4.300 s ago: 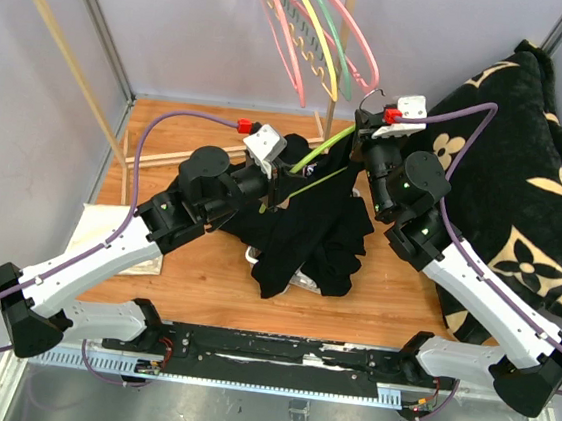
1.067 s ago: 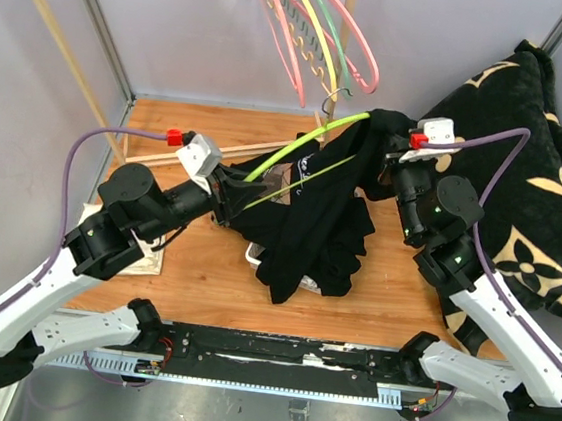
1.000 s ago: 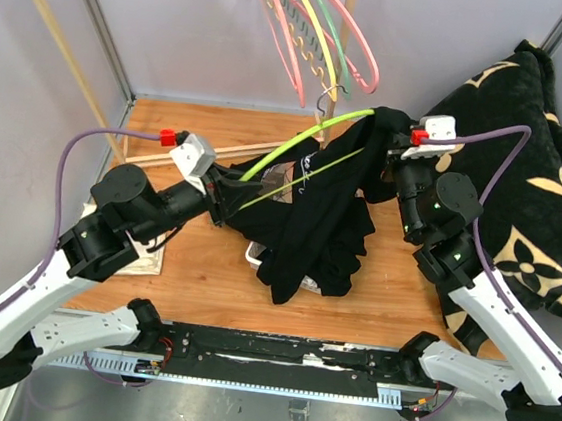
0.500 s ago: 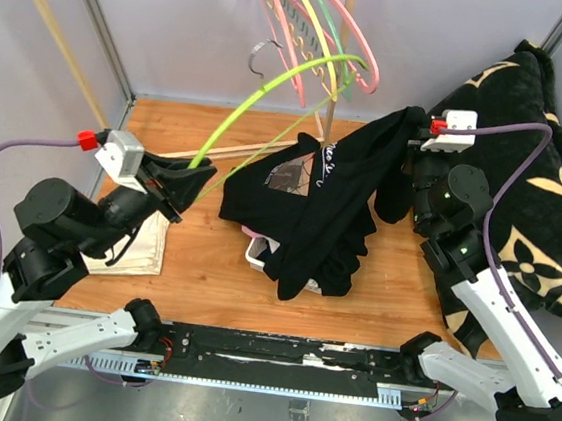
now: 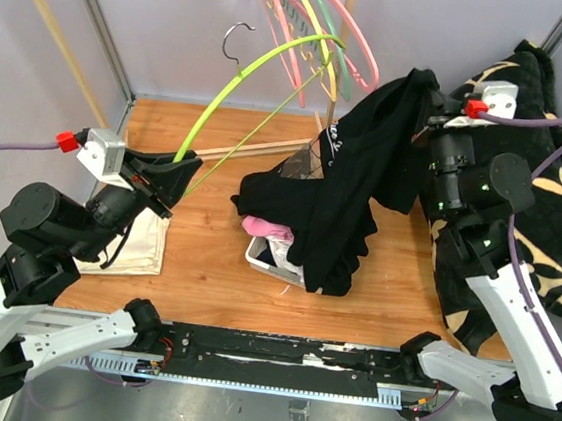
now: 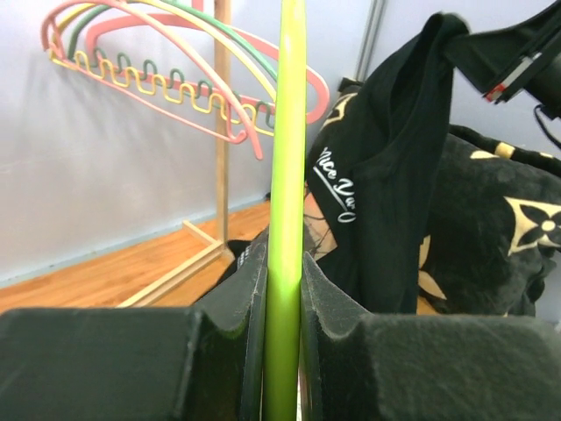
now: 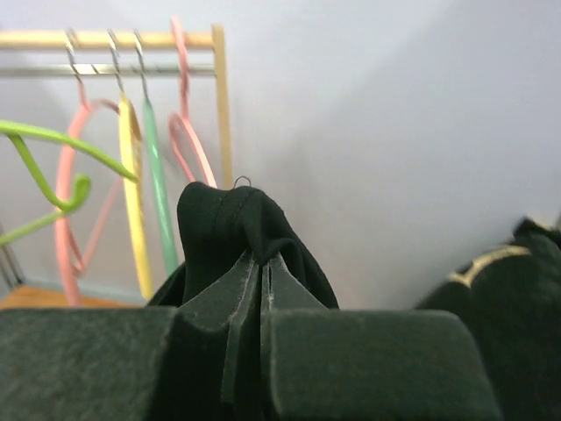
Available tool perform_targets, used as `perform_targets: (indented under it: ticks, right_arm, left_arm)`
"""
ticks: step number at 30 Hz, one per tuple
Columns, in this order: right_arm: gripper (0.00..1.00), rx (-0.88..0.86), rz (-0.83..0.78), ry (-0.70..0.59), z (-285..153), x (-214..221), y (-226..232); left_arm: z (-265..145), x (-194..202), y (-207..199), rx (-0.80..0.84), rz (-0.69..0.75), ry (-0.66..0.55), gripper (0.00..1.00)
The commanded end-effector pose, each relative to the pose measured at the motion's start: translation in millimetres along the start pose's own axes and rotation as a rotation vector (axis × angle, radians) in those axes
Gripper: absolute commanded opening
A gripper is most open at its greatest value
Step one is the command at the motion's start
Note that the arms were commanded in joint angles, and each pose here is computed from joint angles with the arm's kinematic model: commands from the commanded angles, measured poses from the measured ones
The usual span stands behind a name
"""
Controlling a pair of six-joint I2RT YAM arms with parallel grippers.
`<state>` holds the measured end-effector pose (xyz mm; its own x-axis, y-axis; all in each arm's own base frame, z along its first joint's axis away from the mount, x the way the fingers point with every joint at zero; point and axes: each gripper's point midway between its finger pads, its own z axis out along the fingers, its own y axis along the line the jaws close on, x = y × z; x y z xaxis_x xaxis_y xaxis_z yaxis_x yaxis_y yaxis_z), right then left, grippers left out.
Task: Remove the t-shirt from the hanger
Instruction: Place the T-shirt in the bin.
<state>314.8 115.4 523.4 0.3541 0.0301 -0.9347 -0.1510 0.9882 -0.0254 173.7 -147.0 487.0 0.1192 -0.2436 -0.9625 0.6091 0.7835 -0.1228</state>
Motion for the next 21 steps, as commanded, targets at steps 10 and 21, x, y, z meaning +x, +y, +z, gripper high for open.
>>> perform_targets:
  ticks: [10, 21]
  right_arm:
    - [0.01, -0.206, 0.168, -0.472, 3.8, -182.8, 19.7]
    - [0.01, -0.317, 0.183, -0.597, -28.5, -235.3, 23.4]
  left_arm:
    - [-9.6, -49.9, 14.6, -0.075, -0.021, -0.167, 0.01]
    - [-4.5, -59.0, 14.9, -0.084, -0.016, -0.188, 0.01]
